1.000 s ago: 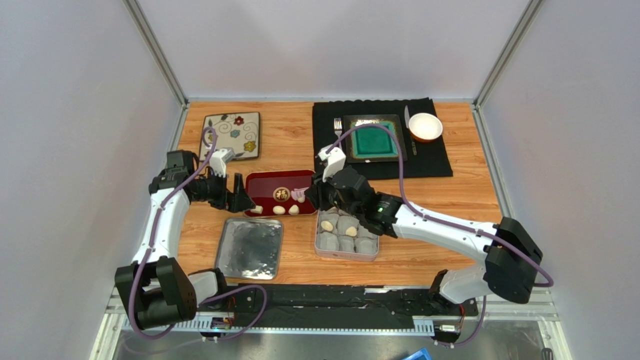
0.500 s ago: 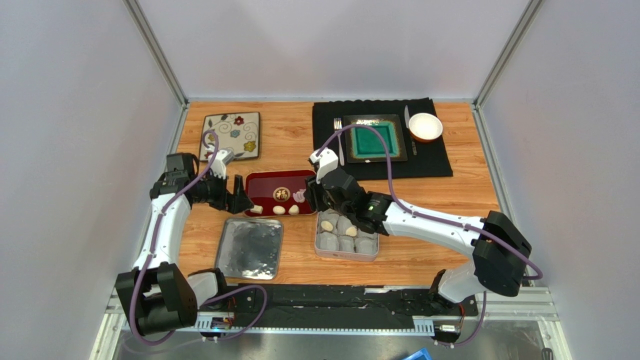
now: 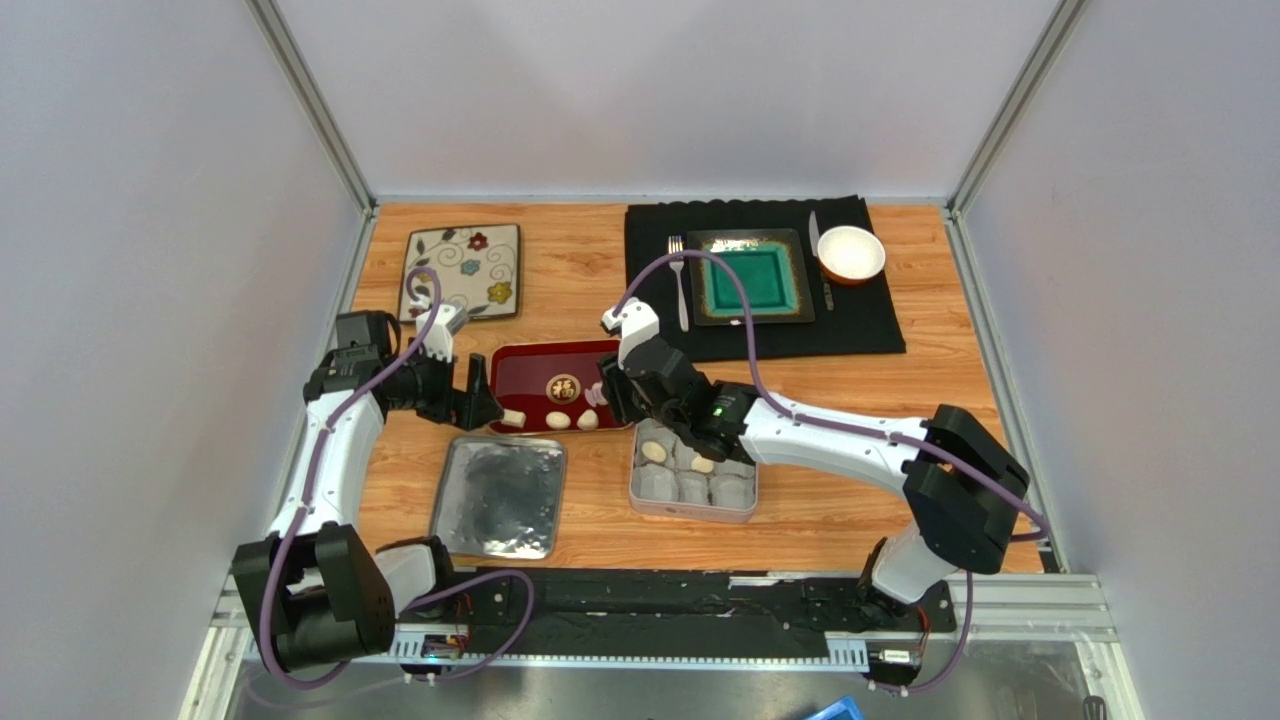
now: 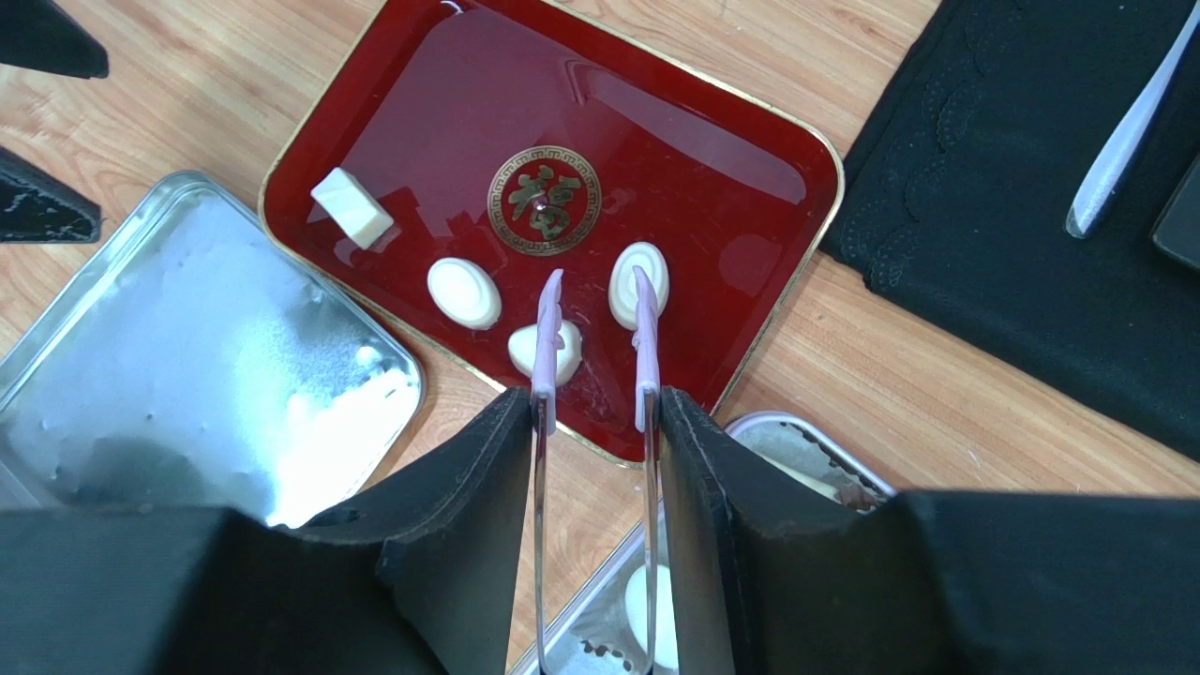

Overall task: Pack the chocolate
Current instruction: Pick up the fake chocolate from the plate.

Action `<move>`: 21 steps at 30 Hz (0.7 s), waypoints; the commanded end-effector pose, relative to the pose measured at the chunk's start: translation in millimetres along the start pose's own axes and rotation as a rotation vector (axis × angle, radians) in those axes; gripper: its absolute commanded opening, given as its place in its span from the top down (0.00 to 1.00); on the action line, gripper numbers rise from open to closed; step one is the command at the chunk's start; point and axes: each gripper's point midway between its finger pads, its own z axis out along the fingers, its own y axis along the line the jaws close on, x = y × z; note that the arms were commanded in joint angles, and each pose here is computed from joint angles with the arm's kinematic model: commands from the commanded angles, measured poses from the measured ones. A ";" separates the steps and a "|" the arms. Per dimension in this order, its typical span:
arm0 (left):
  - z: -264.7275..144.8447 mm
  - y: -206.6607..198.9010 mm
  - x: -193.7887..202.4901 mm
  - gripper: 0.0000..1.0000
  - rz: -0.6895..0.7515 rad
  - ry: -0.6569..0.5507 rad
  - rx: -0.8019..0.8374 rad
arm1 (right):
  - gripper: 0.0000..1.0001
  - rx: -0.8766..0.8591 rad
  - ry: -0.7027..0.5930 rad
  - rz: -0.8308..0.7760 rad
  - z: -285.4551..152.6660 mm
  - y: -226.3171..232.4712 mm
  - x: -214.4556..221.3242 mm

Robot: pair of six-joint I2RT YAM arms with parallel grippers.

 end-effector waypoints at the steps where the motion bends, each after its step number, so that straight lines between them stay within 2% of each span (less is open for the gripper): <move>1: -2.6 -0.9 -5.5 0.02 0.012 -0.033 -0.006 | 0.59 0.007 -0.120 0.016 5.1 5.2 -42.5; 21: -3.4 -3.6 -3.7 0.02 0.023 -0.042 0.001 | 0.59 0.030 -0.089 0.022 25.7 -6.4 -34.6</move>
